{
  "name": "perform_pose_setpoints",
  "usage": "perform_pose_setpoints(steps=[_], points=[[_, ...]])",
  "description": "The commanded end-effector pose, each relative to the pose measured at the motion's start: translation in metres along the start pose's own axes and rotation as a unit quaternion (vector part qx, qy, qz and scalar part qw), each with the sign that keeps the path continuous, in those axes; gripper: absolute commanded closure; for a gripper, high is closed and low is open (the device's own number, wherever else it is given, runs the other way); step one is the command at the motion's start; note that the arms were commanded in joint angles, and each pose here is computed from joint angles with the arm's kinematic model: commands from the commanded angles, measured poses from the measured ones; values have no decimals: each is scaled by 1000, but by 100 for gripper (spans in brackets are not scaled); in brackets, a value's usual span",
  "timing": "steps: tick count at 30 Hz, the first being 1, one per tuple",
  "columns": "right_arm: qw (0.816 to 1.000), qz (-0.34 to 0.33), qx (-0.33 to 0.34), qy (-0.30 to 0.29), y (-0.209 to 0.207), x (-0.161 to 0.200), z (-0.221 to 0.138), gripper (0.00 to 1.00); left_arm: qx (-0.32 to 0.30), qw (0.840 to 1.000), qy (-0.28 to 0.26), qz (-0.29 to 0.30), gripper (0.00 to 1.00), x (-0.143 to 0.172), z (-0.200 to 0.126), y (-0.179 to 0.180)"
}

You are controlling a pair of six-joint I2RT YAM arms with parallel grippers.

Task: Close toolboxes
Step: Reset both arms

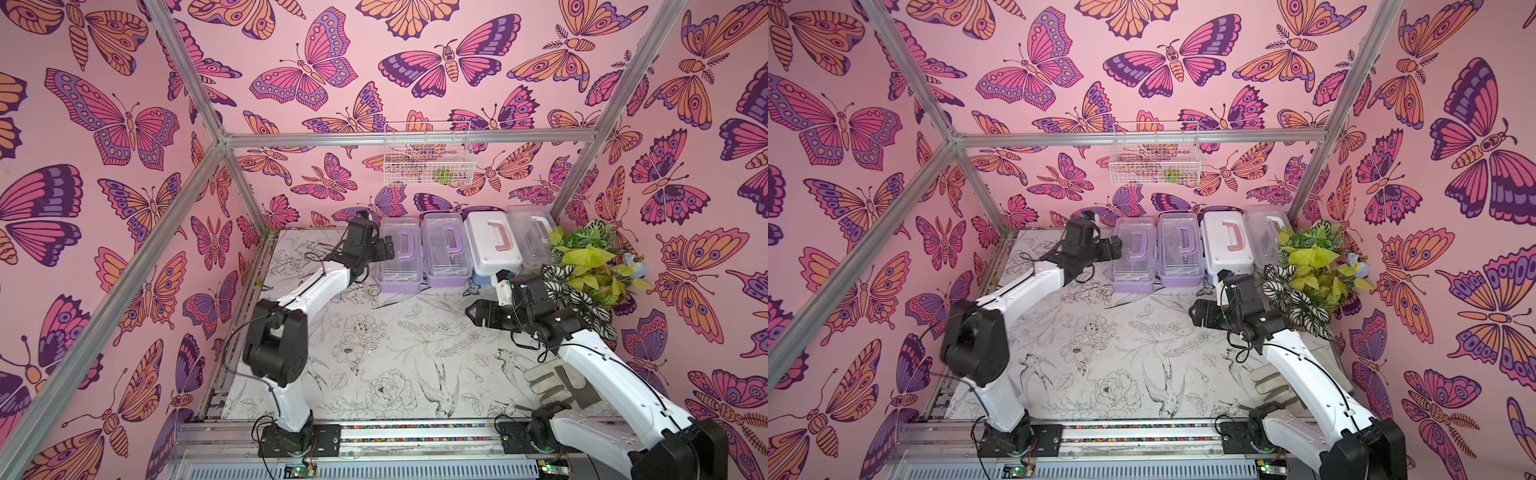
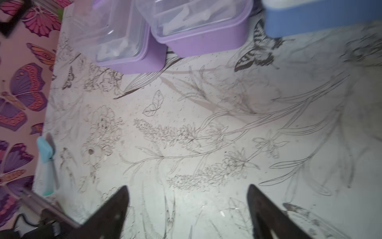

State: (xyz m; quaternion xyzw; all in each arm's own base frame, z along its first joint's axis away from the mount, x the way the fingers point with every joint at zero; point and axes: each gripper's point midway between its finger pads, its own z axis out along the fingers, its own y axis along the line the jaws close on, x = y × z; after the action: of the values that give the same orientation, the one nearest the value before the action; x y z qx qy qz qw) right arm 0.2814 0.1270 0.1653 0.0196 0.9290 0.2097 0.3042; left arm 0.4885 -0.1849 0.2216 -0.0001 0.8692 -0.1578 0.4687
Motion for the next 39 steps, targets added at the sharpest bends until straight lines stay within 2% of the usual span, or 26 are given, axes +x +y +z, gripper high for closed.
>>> perform_pose_setpoints(steps=[1, 4, 7, 10, 13, 18, 19, 24, 26, 29, 31, 33, 39], points=[[992, -26, 81, -91, -30, -40, -8, 1, -46, 996, -34, 64, 2, -8, -59, 35], [977, -74, 151, -131, -56, -50, -5, 1, -95, 991, -43, 82, 2, 20, -102, 70], [956, -118, 233, -130, -87, -51, 1, 1, -160, 979, -61, 112, 1, 52, -136, 105], [939, -143, 290, -116, -111, -46, 15, 1, -210, 967, -73, 123, 1, 82, -147, 136], [931, -156, 308, -115, -126, -40, 34, 1, -232, 960, -98, 119, 1, 102, -142, 160], [929, -167, 278, -179, -127, -46, 55, 1, -204, 965, -127, 105, 1, 117, -113, 179], [927, -171, 277, -188, -126, -50, 55, 1, -205, 966, -119, 100, 1, 133, -106, 188], [927, -153, 231, -253, -125, -71, 53, 1, -219, 964, -114, 98, 1, 120, -84, 206], [929, -152, 230, -247, -130, -74, 55, 1, -210, 964, -131, 93, 1, 120, -79, 211], [925, -157, 230, -259, -135, -79, 55, 1, -204, 970, -106, 79, 1, 126, -68, 218], [918, -131, 234, -293, -150, -81, 57, 1, -198, 971, -111, 69, 1, 130, -70, 221], [930, -96, 215, -282, -166, -77, 63, 1, -195, 971, -117, 71, 1, 131, -69, 221], [933, -89, 206, -280, -170, -76, 62, 1, -192, 972, -118, 73, 1, 132, -68, 220]])
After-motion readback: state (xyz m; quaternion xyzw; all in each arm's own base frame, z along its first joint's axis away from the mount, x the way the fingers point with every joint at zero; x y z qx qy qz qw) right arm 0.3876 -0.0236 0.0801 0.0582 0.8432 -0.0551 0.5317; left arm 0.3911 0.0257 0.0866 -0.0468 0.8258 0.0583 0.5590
